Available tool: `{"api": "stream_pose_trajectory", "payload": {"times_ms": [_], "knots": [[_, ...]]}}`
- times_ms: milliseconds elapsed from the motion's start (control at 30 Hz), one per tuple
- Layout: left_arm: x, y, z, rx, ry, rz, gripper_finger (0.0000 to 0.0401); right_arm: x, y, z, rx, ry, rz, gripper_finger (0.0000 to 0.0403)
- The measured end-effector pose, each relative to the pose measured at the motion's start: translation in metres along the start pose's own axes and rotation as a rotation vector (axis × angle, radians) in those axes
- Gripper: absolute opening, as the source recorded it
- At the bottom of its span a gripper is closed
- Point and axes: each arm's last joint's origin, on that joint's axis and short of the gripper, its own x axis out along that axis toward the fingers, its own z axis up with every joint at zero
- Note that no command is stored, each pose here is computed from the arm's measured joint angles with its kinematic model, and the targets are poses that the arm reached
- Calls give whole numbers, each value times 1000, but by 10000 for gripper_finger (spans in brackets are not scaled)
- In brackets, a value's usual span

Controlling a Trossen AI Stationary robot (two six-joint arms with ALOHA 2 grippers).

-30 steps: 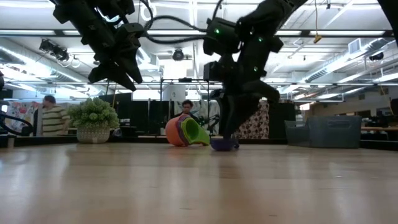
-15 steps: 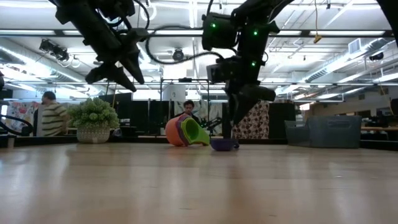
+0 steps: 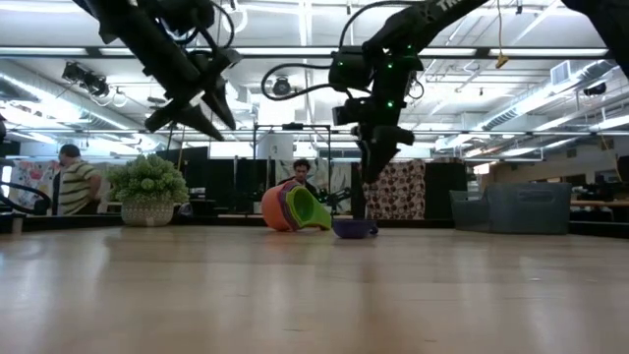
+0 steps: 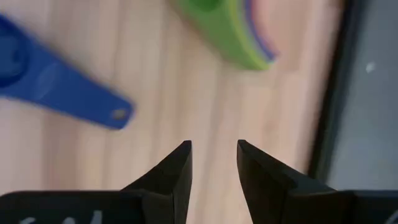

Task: Nest measuring cups in basket
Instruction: Put the stack of measuring cups into the black bin

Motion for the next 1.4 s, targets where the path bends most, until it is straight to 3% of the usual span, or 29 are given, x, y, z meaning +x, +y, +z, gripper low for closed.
{"api": "stream_pose_trajectory", "payload": {"times_ms": [200, 300, 600, 800, 967, 1100, 1400], "knots": [[22, 19, 13, -61, 83, 39, 141, -14, -26, 9, 36, -135, -67, 132], [41, 28, 18, -48, 107, 50, 141, -20, -30, 12, 39, -190, -33, 133], [80, 40, 38, -133, 88, -94, 141, -21, -40, 13, -6, -316, 25, 134], [90, 53, 44, -255, 84, -64, 141, -18, -49, 3, -12, -424, 168, 132], [102, 56, 47, -285, 106, -142, 141, -15, -59, 2, -57, -499, 146, 133], [114, 57, 46, -286, 109, -184, 141, -3, -60, 3, -102, -475, 112, 134], [121, 64, 45, -294, 124, -149, 141, 11, -57, 3, -142, -457, 140, 134]]}}
